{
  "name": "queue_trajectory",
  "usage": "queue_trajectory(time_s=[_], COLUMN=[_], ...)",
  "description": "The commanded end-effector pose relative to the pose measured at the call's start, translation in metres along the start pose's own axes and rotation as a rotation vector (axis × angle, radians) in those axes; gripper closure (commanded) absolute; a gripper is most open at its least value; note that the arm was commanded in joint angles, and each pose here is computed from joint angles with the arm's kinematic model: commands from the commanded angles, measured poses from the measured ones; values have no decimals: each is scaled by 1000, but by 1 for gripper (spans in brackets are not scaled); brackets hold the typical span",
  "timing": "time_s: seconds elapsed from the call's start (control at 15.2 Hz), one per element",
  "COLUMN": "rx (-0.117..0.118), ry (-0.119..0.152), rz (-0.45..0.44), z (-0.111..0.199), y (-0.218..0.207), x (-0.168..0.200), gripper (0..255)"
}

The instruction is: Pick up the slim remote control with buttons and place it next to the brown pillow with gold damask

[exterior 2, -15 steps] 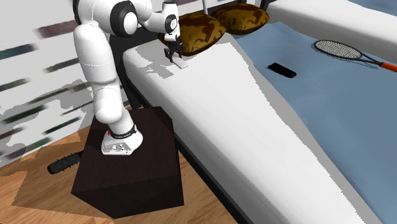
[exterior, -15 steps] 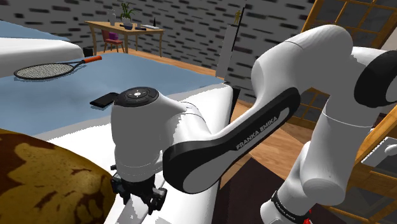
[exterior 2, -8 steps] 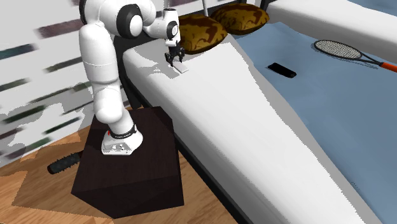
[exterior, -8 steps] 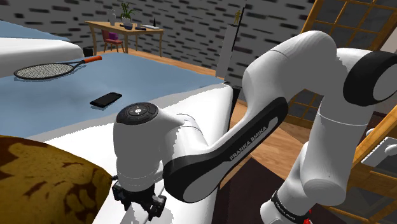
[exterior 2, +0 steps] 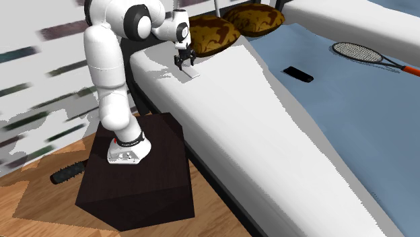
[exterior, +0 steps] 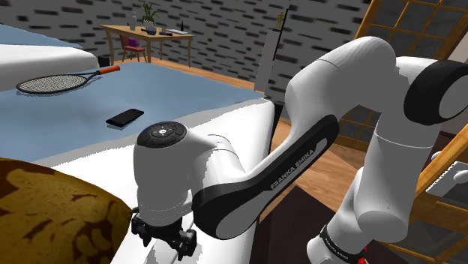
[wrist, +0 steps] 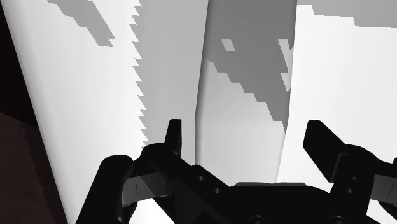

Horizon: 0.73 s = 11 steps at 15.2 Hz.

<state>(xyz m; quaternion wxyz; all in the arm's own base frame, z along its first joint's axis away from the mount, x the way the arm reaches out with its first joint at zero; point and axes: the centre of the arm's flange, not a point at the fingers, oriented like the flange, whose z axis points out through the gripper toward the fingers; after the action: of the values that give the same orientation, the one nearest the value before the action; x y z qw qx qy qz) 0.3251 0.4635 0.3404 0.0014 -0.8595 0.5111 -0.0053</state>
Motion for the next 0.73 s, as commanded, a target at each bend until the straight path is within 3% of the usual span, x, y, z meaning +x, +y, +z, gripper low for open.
queue_trajectory(time_s=[0.0, 0.13, 0.4, 0.66], rx=[0, 0, 0, 0], ry=[0, 0, 0, 0], rz=[0, 0, 0, 0], z=[0, 0, -50, -50], y=[0, 0, 0, 0], x=[0, 0, 0, 0], gripper=[0, 0, 0, 0])
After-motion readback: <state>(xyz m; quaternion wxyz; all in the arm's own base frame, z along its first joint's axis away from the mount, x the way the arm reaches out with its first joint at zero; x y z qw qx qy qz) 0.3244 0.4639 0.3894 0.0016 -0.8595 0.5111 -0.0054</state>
